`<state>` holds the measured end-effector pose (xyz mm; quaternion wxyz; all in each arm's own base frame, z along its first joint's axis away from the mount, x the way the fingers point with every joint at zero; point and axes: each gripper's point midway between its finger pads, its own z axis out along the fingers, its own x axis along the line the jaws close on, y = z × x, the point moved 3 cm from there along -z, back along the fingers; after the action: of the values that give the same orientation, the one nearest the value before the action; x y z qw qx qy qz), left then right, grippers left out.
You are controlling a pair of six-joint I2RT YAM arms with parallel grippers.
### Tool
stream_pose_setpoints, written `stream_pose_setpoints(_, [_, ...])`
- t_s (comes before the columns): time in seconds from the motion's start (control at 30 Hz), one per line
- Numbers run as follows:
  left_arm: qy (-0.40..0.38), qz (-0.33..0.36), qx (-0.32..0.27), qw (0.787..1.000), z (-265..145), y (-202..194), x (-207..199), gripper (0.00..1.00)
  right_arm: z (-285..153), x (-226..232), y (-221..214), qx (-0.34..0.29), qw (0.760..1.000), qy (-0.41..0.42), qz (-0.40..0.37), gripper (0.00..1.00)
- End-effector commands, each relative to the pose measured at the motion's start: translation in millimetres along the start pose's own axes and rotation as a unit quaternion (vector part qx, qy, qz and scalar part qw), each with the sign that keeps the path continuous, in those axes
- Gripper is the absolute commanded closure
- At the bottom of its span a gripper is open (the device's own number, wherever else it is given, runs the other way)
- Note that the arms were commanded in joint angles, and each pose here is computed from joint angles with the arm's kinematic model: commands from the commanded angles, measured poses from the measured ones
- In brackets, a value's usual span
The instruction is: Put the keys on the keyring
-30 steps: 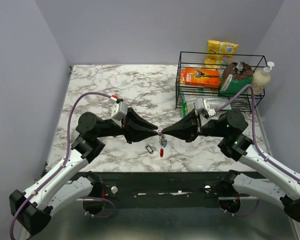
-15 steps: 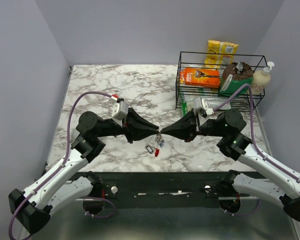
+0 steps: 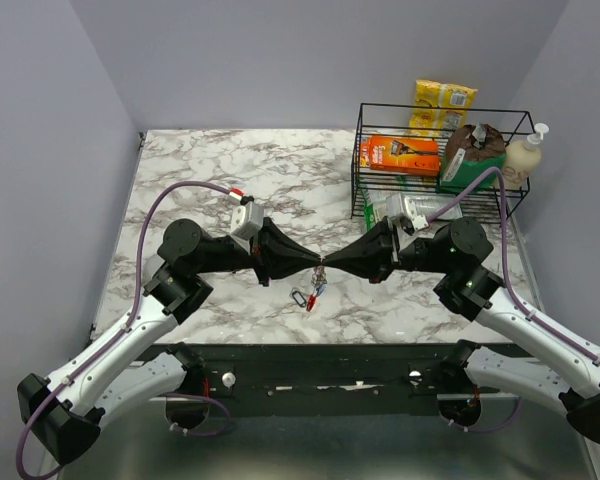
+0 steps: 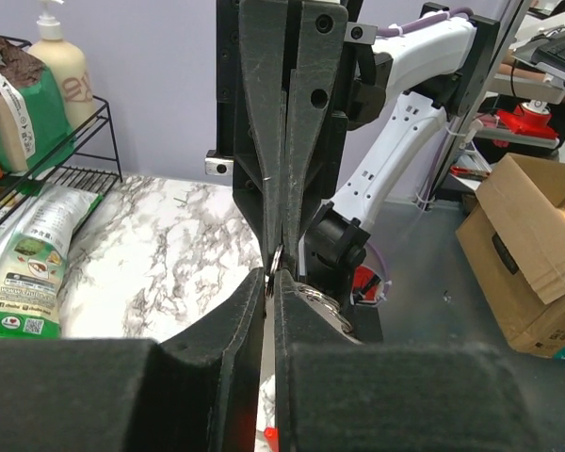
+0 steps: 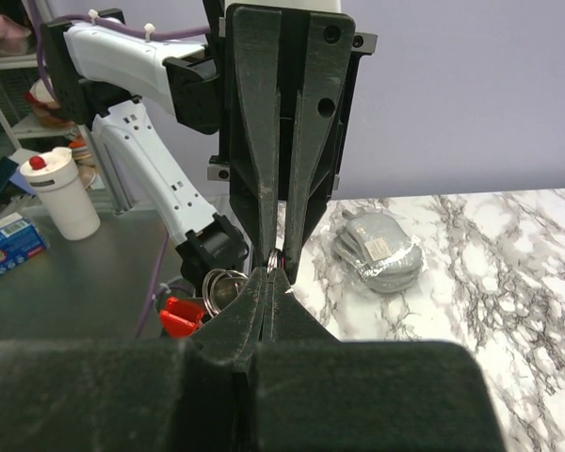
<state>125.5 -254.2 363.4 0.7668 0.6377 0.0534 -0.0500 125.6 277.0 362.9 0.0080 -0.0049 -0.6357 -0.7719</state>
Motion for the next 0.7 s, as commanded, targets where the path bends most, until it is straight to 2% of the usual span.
stream_pose_setpoints(0.0, [0.019, 0.011, -0.002, 1.0, 1, 6, 5, 0.89, -1, 5, 25, -0.033, 0.999, 0.005, -0.032, 1.0])
stream_pose_setpoints(0.07, [0.021, 0.009, 0.001, 1.0, 1, 5, 6, 1.0, -1, 4, 24, -0.032, 0.999, 0.004, -0.03, 0.99])
stream_pose_setpoints(0.33, [0.057, 0.021, 0.02, 0.998, 0, 6, 15, 1.0, 2, -8, 13, -0.011, 1.0, -0.022, -0.019, 0.98])
stream_pose_setpoints(0.47, [0.081, 0.024, 0.041, 0.996, -2, 6, 21, 1.0, 1, -18, 6, 0.002, 0.999, -0.05, -0.011, 0.78])
stream_pose_setpoints(0.67, [0.106, 0.02, 0.097, 0.989, -6, -1, 29, 1.0, -9, -30, 4, 0.013, 0.993, -0.112, -0.028, 0.55])
